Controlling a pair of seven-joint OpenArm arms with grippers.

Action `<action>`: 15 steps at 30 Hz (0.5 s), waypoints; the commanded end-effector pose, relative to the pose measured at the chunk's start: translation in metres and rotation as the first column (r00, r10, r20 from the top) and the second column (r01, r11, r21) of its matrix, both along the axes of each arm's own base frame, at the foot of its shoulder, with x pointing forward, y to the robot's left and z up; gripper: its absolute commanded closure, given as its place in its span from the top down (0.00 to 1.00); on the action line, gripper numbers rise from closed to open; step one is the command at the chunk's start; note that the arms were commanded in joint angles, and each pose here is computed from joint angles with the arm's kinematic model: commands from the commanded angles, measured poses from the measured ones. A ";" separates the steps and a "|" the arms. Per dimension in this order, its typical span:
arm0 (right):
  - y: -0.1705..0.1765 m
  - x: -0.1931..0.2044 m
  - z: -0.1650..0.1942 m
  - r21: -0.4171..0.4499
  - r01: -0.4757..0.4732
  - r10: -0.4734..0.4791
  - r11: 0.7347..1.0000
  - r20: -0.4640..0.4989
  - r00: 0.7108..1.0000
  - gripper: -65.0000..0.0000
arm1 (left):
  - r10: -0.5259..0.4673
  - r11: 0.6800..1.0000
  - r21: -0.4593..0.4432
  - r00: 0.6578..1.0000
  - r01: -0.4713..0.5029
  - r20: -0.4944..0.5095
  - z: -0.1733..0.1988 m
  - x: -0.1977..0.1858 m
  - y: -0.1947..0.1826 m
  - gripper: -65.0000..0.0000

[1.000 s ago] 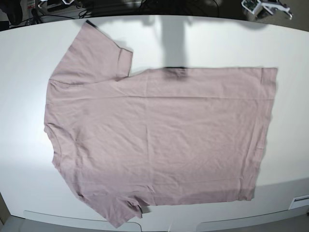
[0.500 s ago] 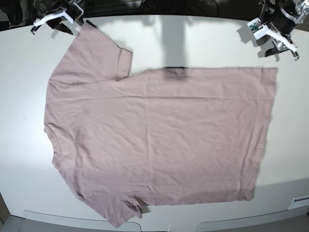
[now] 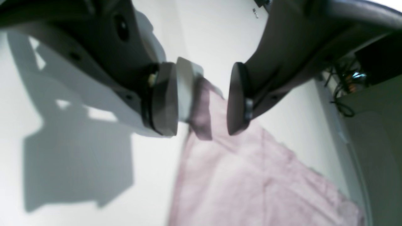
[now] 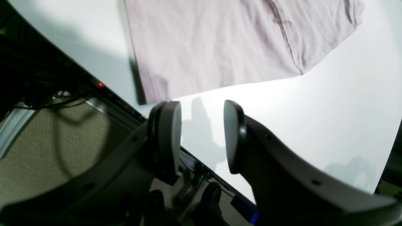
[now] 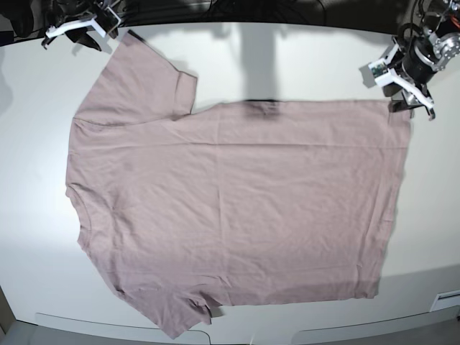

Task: Fold the T-shirt properly
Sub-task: 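Move both grippers down to the shoulder corners of the shirt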

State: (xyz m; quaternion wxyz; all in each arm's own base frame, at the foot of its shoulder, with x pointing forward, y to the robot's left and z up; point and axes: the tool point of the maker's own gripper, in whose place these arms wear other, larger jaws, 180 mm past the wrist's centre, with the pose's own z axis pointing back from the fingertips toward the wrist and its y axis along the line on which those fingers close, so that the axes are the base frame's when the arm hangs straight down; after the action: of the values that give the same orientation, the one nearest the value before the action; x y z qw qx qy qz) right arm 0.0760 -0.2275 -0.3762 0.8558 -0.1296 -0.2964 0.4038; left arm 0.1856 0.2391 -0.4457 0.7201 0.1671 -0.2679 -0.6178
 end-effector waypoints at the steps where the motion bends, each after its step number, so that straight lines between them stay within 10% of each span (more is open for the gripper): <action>1: 0.000 0.004 0.007 0.000 -0.007 0.007 1.000 0.029 1.000 0.35 | 0.003 0.999 0.033 1.000 -0.003 -0.020 -0.003 0.000 0.008 0.40; 15: -0.003 0.007 0.010 -0.012 0.010 -0.010 1.000 0.048 0.999 0.35 | 0.032 0.999 0.042 0.999 -0.031 -0.011 -0.013 0.025 0.029 0.40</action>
State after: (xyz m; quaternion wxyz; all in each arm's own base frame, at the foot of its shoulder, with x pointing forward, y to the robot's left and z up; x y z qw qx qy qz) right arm 0.0795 -0.2316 -0.3735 0.8551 -0.1426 -0.3026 0.3961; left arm 0.2217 0.2573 -0.4517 0.7220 0.1831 -0.2817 -0.6048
